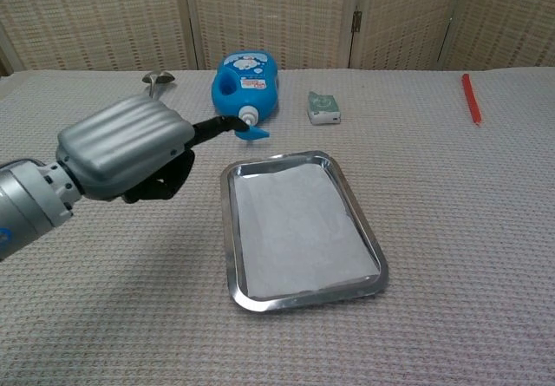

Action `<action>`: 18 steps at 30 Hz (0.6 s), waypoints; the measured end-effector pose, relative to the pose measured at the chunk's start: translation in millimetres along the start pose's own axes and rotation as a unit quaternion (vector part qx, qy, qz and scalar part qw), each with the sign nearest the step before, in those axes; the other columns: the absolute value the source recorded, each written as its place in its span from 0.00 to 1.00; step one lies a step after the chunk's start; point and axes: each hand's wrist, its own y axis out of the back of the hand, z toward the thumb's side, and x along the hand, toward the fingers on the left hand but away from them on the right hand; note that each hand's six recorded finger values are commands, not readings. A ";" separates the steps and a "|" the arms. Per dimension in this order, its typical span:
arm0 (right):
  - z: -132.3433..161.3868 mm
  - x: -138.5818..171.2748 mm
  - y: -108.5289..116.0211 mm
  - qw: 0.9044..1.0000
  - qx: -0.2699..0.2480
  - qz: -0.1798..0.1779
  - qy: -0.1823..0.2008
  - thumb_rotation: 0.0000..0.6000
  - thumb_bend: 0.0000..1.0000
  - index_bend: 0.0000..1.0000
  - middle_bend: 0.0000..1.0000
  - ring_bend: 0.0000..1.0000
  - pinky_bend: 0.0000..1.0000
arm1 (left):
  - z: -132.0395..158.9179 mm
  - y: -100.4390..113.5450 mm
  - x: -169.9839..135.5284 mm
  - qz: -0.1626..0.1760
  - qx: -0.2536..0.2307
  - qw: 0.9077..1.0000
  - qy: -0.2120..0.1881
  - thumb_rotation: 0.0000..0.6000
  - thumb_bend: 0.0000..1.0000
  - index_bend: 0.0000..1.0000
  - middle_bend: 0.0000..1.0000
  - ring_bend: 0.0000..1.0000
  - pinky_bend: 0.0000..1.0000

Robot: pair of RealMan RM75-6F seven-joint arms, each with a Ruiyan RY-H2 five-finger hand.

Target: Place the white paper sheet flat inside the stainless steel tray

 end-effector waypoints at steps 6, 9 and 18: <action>3.7 -2.0 -8.8 1.000 0.007 0.009 0.002 1.00 0.32 0.00 0.00 0.00 0.00 | -62.7 25.1 -61.3 0.006 -0.025 0.993 0.114 1.00 0.35 0.10 0.26 0.11 0.17; 4.4 -3.5 -13.6 1.000 0.010 0.015 0.002 1.00 0.33 0.00 0.00 0.00 0.00 | -94.6 31.0 -102.8 -0.004 -0.030 0.983 0.184 1.00 0.32 0.11 0.20 0.06 0.10; 5.7 -9.4 -26.4 0.999 0.030 0.027 0.001 1.00 0.32 0.00 0.00 0.00 0.00 | -136.4 19.2 -214.3 -0.060 -0.058 0.938 0.336 1.00 0.23 0.09 0.08 0.00 0.00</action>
